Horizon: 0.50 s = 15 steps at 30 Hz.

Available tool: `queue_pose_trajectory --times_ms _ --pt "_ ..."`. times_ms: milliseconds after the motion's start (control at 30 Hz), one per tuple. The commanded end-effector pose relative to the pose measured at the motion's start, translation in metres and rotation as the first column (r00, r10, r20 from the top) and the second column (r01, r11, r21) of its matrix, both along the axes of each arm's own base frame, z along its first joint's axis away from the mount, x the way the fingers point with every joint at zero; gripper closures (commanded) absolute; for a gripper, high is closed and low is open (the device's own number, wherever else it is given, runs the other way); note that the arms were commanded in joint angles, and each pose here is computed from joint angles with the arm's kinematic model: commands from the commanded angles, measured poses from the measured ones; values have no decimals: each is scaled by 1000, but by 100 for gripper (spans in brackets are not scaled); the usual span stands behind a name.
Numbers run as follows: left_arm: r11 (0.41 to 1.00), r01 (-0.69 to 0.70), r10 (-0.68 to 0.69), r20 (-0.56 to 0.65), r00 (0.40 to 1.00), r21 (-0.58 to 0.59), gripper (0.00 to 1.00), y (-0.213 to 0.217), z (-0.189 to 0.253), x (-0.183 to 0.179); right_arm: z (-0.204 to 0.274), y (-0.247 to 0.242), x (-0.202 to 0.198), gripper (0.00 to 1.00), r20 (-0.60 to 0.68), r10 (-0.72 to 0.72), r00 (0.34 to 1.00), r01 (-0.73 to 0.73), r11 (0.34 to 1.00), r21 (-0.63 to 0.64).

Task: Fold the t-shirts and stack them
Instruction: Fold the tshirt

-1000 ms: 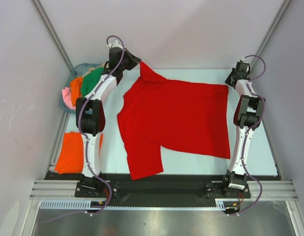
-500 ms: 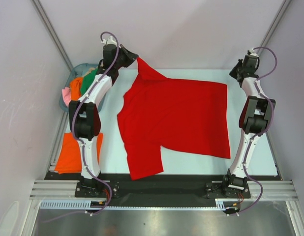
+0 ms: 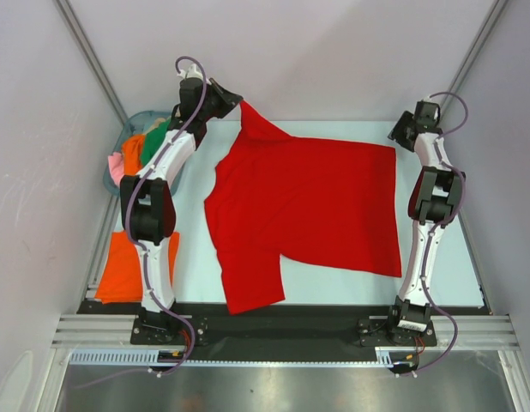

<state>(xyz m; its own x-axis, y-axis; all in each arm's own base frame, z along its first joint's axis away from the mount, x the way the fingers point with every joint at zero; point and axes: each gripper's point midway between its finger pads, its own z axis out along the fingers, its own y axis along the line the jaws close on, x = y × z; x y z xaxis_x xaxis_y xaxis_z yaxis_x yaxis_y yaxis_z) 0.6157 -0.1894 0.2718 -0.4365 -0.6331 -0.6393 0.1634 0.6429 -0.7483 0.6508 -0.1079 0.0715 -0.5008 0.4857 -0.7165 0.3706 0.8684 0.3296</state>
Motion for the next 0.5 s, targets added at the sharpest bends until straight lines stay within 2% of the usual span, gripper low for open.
queue_pose_trajectory --times_ms 0,100,200,300,467 --pt "999 9 -7 59 998 -33 100 0 22 2 -2 -2 -3 40 -48 -8 999 5 998 -60" --pt "999 13 -11 60 998 -39 100 -1 22 2 -8 -8 -4 40 -66 -30 997 24 995 -99" --pt "999 16 -13 60 998 -41 100 -1 21 1 -16 -9 -5 50 -84 -29 996 19 993 -116" --pt "999 16 -13 62 998 -44 100 -1 21 1 -21 -7 -4 55 -95 -16 995 3 991 -136" --pt "999 17 -14 61 998 -47 100 -2 19 1 -29 -3 -6 55 -118 1 993 -19 988 -154"
